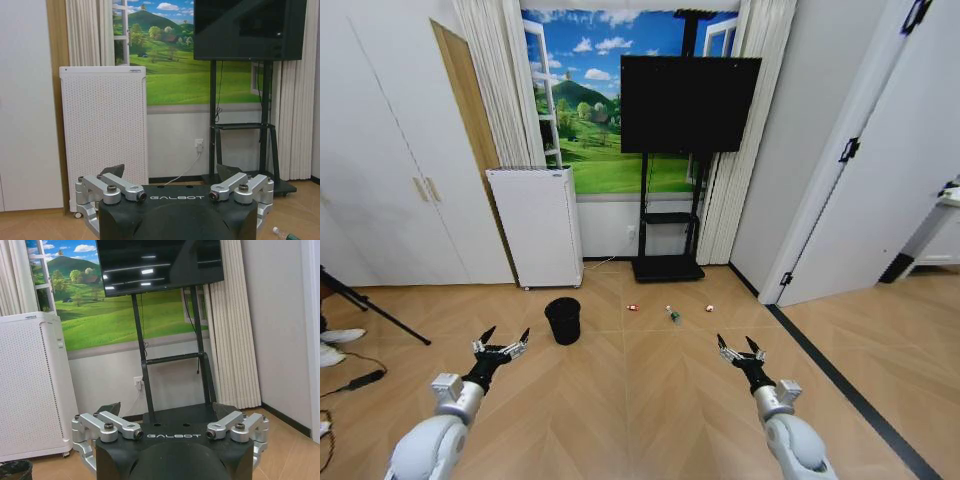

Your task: Pick up the trash bin and place the garbage on the floor into it.

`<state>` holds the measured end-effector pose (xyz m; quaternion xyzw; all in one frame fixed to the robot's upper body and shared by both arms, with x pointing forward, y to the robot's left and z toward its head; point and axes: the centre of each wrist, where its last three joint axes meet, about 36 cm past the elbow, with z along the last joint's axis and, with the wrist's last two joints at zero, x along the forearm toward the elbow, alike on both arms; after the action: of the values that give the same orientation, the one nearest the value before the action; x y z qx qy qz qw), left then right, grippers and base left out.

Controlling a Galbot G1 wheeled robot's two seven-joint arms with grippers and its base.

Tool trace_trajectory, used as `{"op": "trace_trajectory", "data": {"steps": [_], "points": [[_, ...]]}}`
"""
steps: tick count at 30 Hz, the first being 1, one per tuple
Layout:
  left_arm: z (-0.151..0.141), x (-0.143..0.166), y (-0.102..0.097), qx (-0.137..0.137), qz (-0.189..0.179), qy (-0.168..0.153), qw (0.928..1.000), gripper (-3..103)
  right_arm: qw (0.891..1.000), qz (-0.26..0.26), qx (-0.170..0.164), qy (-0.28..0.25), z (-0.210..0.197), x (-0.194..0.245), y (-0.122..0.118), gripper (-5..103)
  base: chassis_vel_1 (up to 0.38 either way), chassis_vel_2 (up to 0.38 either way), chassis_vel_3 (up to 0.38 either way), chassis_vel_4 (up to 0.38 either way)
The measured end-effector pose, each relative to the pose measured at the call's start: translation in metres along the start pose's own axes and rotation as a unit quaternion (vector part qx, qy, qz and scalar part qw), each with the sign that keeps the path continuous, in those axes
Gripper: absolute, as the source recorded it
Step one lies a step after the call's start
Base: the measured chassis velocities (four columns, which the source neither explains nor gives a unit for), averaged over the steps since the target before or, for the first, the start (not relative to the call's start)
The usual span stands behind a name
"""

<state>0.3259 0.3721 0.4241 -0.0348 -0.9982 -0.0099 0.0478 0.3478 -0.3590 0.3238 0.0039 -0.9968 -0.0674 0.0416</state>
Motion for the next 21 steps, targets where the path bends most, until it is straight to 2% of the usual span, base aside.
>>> {"op": "trace_trajectory", "data": {"steps": [21], "points": [[-0.0003,0.0005,0.0004,0.0,0.004,0.0,1.0,100,1.0,-0.006,0.009,0.005,0.0002,0.0003,-0.0002,100,0.0,0.0,0.0,0.0]]}}
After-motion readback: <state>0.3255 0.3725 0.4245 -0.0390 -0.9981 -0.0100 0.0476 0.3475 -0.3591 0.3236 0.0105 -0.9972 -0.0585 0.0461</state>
